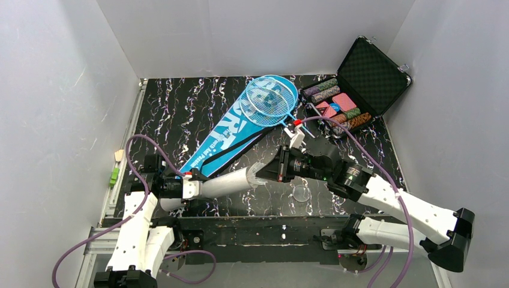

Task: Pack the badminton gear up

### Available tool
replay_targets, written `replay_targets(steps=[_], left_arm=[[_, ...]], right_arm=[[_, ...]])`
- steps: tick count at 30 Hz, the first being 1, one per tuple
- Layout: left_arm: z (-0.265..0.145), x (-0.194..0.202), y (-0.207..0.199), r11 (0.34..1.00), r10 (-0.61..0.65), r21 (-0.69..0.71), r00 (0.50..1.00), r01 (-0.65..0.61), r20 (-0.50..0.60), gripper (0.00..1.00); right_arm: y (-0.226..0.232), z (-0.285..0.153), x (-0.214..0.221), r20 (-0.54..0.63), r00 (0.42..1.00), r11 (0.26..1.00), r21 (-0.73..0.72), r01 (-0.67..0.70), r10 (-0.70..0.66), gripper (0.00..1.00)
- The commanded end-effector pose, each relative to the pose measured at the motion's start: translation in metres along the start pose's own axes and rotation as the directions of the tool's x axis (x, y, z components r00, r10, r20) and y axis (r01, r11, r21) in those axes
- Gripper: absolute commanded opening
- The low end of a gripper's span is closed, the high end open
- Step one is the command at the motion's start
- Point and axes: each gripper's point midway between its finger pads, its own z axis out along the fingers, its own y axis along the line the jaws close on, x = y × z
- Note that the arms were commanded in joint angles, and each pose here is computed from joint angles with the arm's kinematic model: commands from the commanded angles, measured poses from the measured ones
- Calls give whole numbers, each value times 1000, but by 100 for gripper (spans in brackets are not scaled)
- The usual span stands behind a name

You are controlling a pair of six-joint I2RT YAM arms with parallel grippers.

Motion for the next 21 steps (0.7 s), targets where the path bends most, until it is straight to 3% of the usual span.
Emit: replay_targets(steps=[1, 3, 5, 7, 17, 21], left_arm=[[-2, -24, 8, 999, 44, -21, 996, -42, 74, 5], [-2, -24, 8, 999, 44, -21, 996, -42, 76, 5], [-2, -25, 8, 999, 42, -21, 996, -41, 75, 5], [-2, -25, 8, 999, 42, -20, 996, -41, 77, 5], [-2, -26, 6, 999, 38, -18, 996, -37, 82, 5], [-2, -27, 6, 999, 41, -20, 996, -40, 84, 5]], right_arm=[[21, -1, -3, -19, 999, 999, -34, 40, -41, 18], [15, 2, 3, -55, 997, 999, 1, 50, -50, 39], [12, 1, 5, -68, 996, 998, 26, 64, -62, 51], [12, -2, 2, -55, 996, 997, 33, 76, -74, 57], [-12, -15, 5, -80, 989, 978, 158, 133, -121, 61], [-14, -10, 10, -95, 989, 981, 144, 129, -116, 61]])
